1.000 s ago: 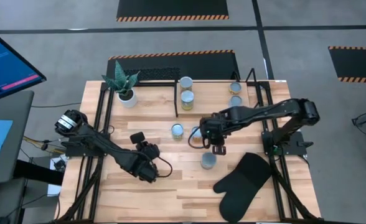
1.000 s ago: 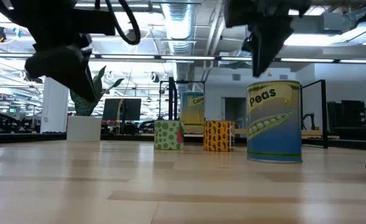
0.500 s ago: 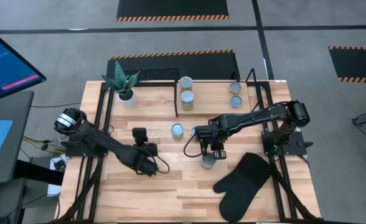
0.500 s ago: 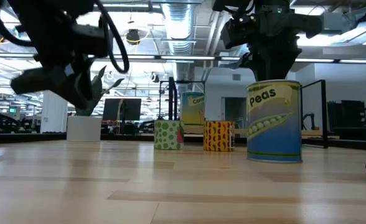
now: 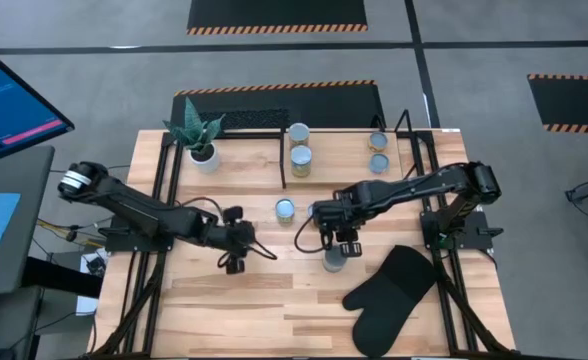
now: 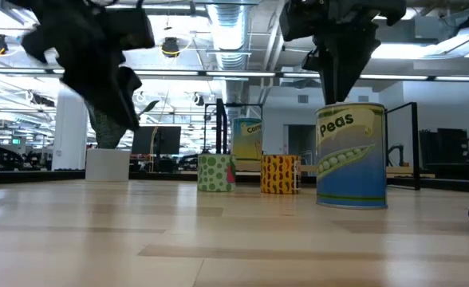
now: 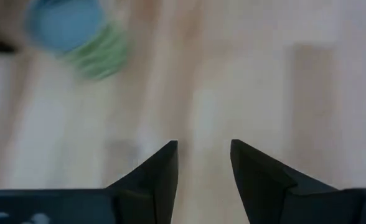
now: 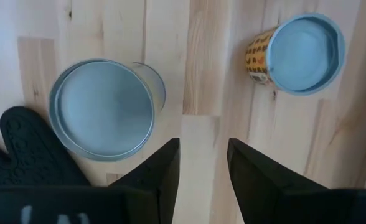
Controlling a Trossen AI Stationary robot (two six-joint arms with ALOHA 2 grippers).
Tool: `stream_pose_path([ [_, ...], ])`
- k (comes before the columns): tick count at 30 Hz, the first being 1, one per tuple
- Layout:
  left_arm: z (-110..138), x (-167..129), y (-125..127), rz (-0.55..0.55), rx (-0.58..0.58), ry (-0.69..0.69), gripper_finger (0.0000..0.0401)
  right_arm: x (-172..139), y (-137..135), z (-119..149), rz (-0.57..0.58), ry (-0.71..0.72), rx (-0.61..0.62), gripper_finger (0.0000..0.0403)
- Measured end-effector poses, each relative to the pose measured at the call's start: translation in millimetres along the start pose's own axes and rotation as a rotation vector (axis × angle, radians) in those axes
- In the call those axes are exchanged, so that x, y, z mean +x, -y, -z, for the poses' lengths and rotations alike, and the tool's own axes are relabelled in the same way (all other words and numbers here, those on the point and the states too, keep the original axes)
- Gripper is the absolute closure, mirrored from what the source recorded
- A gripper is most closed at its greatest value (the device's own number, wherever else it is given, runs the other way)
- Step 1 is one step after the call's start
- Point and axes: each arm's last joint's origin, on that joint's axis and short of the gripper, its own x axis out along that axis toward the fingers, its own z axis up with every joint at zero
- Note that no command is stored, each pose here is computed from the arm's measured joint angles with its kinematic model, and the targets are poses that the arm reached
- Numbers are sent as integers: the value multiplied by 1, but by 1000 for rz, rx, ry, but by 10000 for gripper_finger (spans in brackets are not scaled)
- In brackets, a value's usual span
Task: Pick and place cans onto a shelf
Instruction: Put the canned peas on the shelf
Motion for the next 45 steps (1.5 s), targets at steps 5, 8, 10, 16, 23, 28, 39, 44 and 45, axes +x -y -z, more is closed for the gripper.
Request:
stream_pose_path([
  [5,-1,-4,9,91,-59,88,262,0,-10,0,-44,2,-3,242],
  [8,1,-5,12,65,-52,96,262,0,-19,-1,-66,23,-26,245],
  [10,2,-6,14,54,-46,103,262,-1,-24,-3,-71,44,-40,247],
  [16,2,-6,15,48,-42,106,262,0,-34,-10,-81,116,-66,252],
  [23,2,-6,15,40,-43,109,262,0,-33,-12,-56,140,-64,257],
  [28,2,-6,15,39,-43,109,262,12,-34,-15,-53,101,-65,257],
  [39,3,-6,15,36,-42,106,262,51,-33,-22,-38,-34,-91,261],
  [44,3,-6,15,30,-42,109,262,50,-31,-22,-37,-21,-76,275],
  [45,2,-6,15,26,-42,112,262,47,-30,-21,-37,-15,-64,283],
])
